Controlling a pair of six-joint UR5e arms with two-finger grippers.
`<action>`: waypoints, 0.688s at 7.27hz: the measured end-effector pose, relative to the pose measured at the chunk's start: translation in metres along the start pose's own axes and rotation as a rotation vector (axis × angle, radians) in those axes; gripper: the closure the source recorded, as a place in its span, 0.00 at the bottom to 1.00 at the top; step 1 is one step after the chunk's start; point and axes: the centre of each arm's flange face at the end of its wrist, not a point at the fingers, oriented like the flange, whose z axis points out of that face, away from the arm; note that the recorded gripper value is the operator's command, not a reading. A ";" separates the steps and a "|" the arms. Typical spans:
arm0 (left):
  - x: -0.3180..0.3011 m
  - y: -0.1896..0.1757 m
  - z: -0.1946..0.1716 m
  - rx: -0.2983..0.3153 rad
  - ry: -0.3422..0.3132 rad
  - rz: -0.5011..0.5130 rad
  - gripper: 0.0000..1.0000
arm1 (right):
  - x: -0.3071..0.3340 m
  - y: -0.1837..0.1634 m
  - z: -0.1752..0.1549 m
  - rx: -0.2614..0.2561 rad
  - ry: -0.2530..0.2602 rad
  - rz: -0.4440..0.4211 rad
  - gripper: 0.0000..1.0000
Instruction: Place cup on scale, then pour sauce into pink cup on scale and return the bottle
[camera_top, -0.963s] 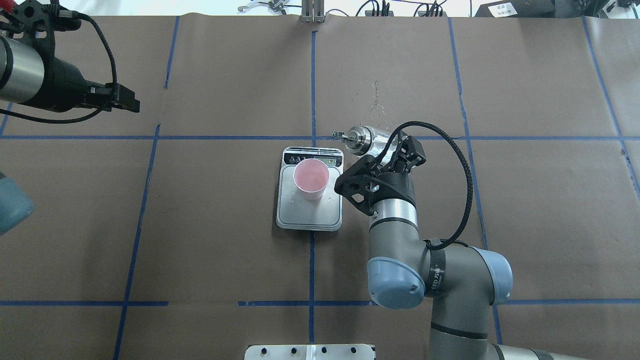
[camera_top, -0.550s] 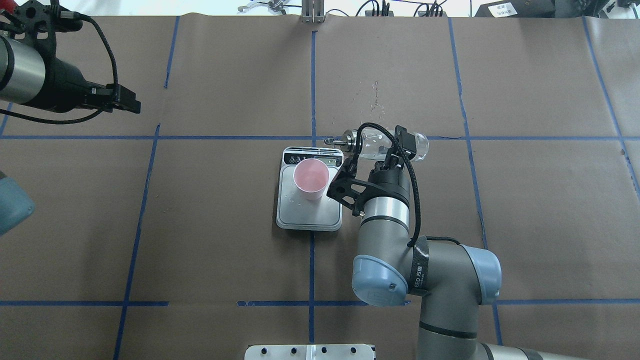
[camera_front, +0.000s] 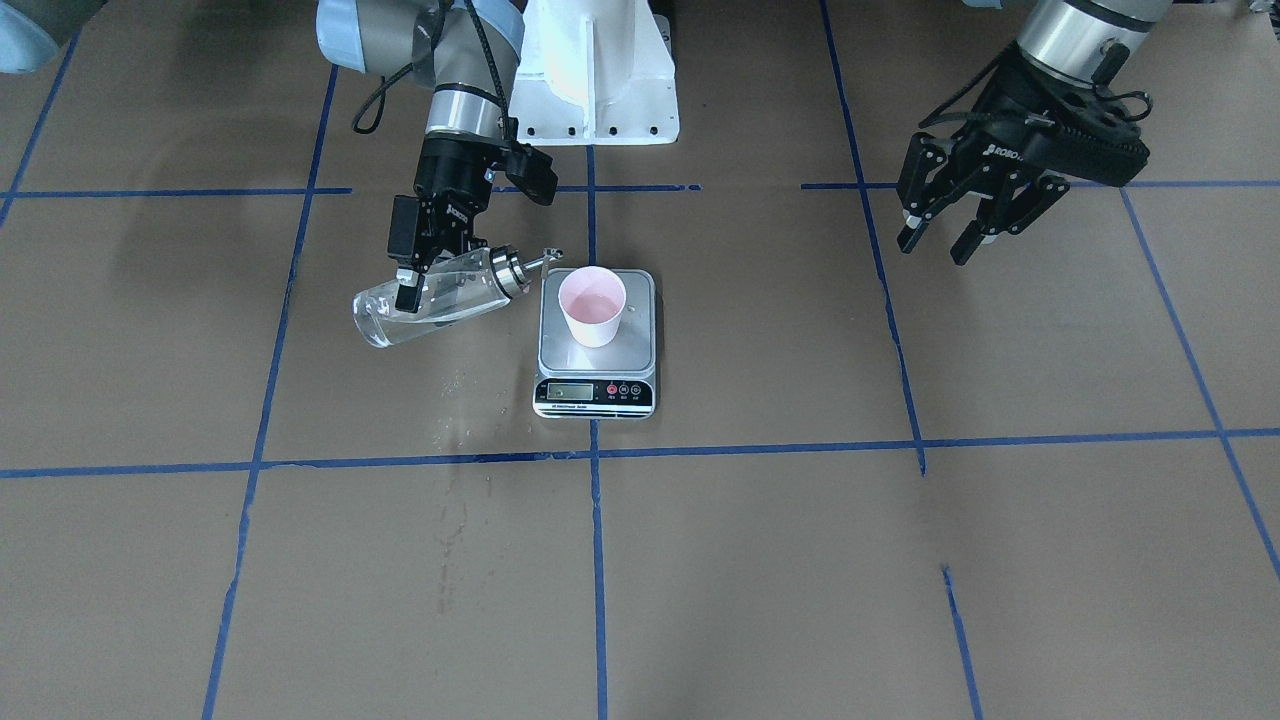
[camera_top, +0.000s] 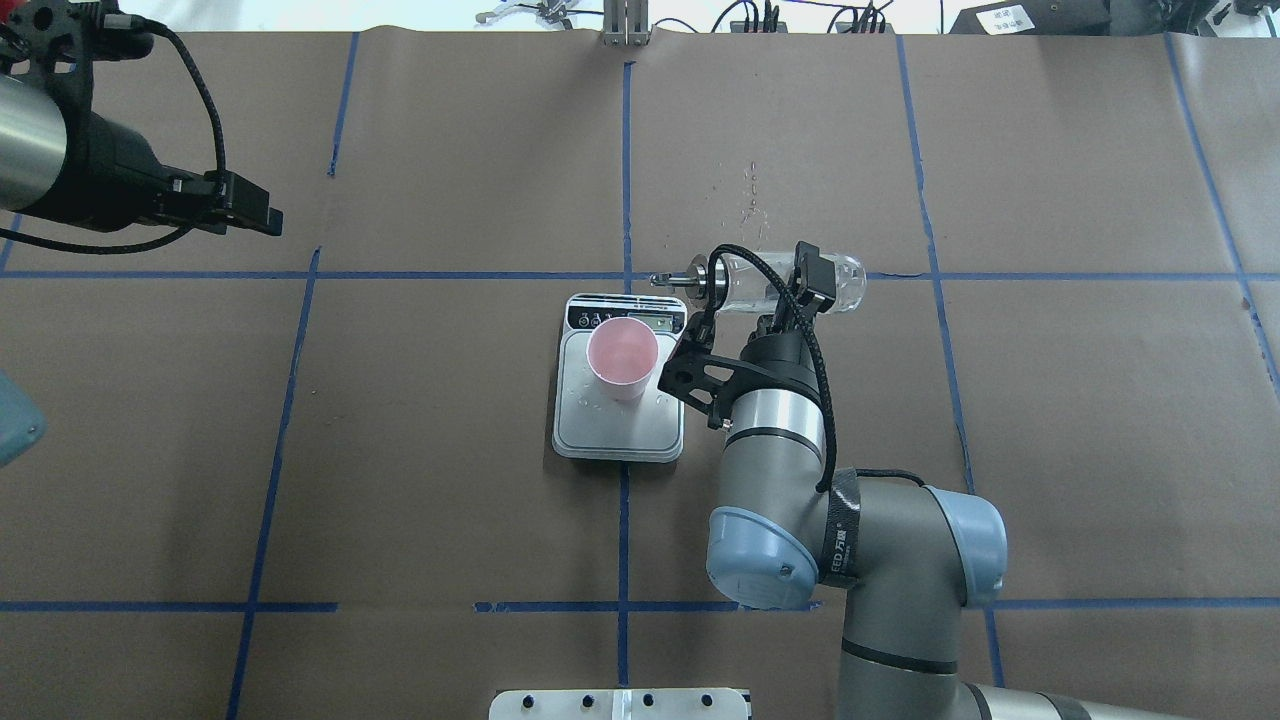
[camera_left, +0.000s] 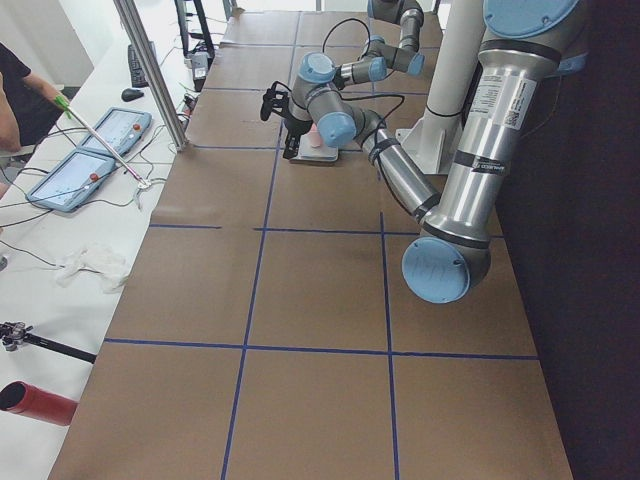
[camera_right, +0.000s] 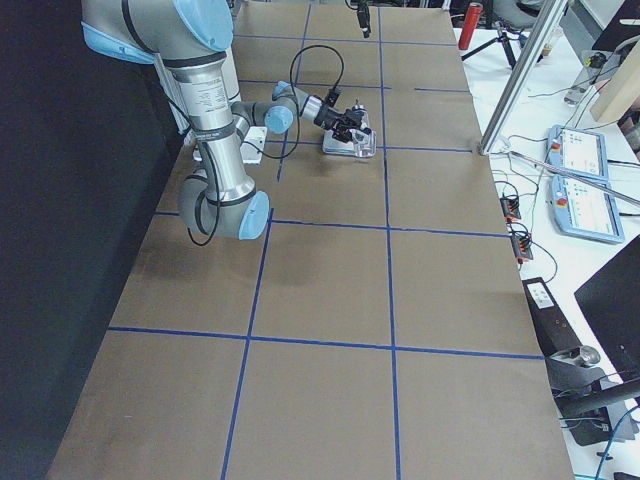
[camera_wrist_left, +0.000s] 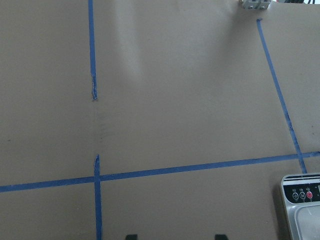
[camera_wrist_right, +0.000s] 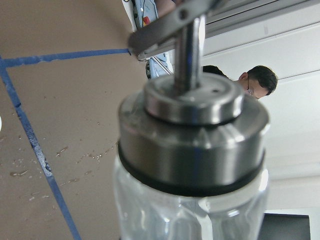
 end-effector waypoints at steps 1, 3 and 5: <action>0.003 0.000 -0.003 0.001 0.004 -0.003 0.39 | -0.002 0.003 0.000 -0.001 0.004 -0.008 1.00; 0.002 0.002 -0.004 -0.002 0.003 -0.002 0.39 | -0.009 0.008 -0.002 0.002 0.012 -0.028 1.00; 0.002 0.002 -0.004 -0.003 0.004 0.000 0.39 | -0.020 0.018 -0.005 0.007 0.021 -0.083 1.00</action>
